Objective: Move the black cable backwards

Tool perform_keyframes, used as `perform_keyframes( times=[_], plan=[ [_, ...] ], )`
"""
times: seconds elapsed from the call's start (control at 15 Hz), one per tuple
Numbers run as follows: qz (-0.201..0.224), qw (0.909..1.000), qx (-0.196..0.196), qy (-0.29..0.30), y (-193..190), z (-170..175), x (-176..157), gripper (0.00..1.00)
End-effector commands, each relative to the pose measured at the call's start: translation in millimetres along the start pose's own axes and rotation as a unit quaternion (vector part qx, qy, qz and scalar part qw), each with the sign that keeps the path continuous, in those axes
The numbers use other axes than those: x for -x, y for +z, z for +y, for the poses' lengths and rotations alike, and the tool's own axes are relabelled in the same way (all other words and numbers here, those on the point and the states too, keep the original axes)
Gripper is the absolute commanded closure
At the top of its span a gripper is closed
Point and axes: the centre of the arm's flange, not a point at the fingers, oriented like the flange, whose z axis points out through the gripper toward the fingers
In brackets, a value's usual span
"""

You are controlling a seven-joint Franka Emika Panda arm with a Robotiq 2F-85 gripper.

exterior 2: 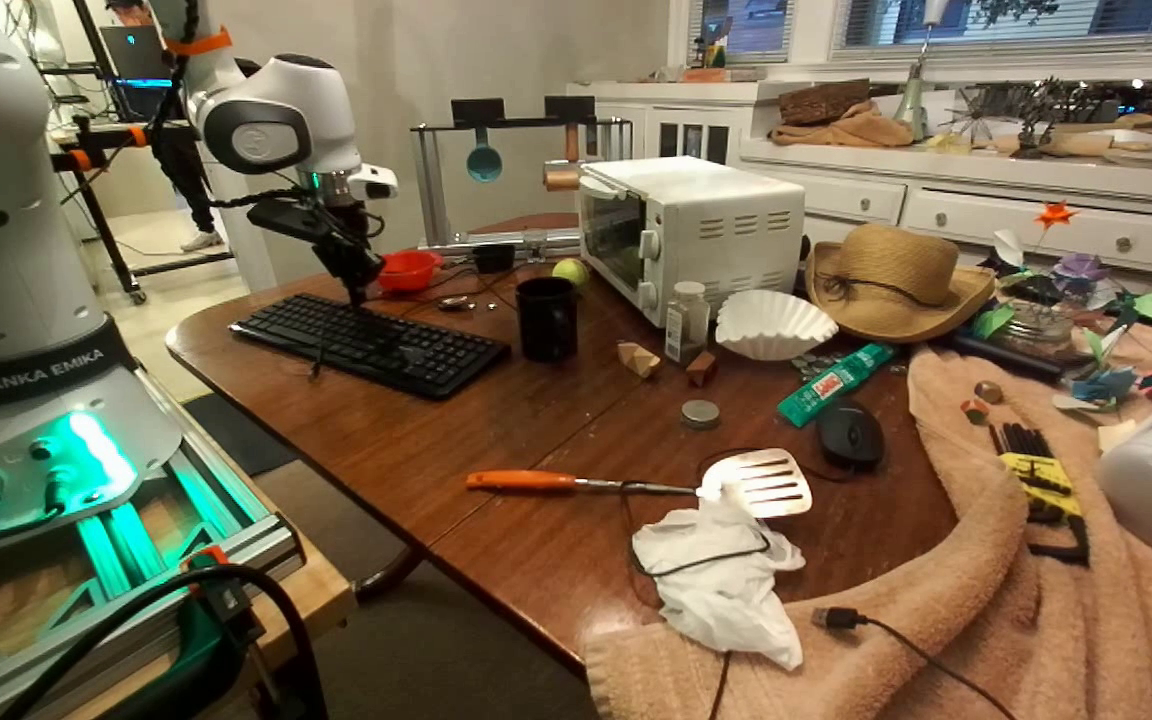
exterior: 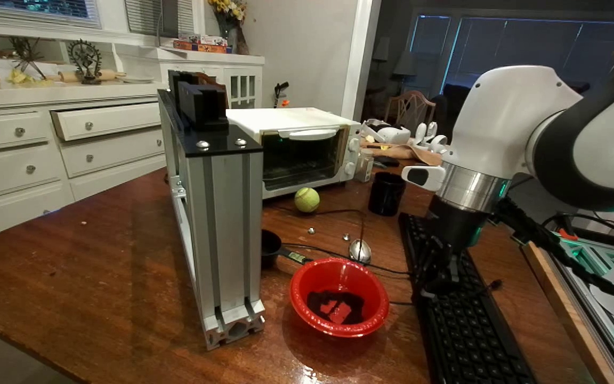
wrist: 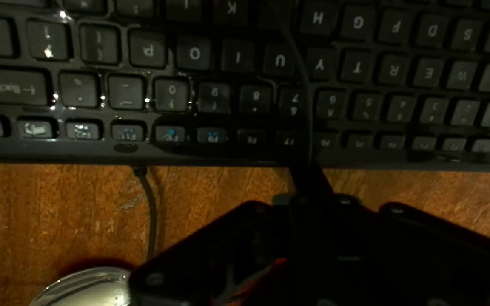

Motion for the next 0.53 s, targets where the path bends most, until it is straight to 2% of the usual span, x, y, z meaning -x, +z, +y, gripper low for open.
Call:
perform_keyframes(
  times=[0.0,0.47],
  plan=[
    [-0.010,0.9999,-0.004,-0.004,-30,-6,38,0.99],
    [-0.024,0.9995,0.014,-0.015,-63,15,44,0.99]
  ],
)
